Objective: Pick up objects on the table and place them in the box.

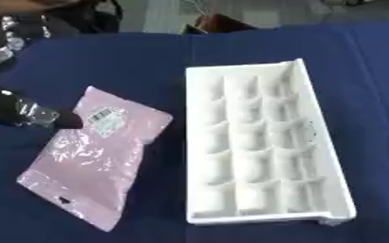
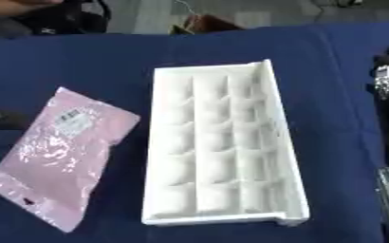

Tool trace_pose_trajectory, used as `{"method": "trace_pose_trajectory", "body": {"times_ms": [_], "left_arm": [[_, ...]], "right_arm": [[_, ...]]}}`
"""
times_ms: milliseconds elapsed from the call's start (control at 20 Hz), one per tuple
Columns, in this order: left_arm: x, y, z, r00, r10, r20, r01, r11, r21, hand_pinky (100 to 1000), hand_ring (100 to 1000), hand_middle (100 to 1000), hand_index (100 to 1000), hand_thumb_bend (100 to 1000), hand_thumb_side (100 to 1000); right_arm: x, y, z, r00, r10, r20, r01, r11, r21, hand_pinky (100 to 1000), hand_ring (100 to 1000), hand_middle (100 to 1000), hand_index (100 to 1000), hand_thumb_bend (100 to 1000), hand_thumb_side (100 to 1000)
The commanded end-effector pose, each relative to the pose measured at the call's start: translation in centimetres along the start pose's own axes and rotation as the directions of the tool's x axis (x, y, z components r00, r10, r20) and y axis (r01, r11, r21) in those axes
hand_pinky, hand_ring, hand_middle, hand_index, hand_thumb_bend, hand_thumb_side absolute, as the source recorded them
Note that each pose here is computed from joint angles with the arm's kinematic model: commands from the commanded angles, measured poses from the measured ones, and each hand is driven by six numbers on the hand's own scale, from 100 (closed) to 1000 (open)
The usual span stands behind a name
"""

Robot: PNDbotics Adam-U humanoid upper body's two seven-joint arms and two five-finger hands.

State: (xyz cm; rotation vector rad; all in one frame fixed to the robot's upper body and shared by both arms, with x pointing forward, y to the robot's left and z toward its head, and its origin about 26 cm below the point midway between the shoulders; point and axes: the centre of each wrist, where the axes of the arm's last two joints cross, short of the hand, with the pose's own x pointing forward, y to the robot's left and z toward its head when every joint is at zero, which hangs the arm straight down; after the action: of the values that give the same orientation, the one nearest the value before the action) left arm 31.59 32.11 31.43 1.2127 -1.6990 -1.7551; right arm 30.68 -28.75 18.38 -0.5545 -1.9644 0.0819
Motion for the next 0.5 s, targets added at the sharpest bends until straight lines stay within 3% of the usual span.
{"method": "trace_pose_trajectory", "body": {"times_ms": [50, 500], "left_arm": [[-0.5, 1.0, -0.5, 0.994, -0.110, 0.017, 0.111, 0.990, -0.088, 775, 770, 864, 939, 982, 855], [-0.9, -0.5, -2.3, 0.994, -0.087, 0.068, 0.097, 0.982, -0.163, 758, 757, 863, 938, 986, 856]], "right_arm": [[0.4, -0.5, -0.2, 1.000, 0.023, 0.020, -0.023, 1.000, 0.004, 803, 849, 832, 945, 100, 846], [0.4, -0.4, -0.2, 1.000, 0.022, 0.021, -0.023, 1.000, 0.008, 803, 849, 832, 945, 100, 846]]}}
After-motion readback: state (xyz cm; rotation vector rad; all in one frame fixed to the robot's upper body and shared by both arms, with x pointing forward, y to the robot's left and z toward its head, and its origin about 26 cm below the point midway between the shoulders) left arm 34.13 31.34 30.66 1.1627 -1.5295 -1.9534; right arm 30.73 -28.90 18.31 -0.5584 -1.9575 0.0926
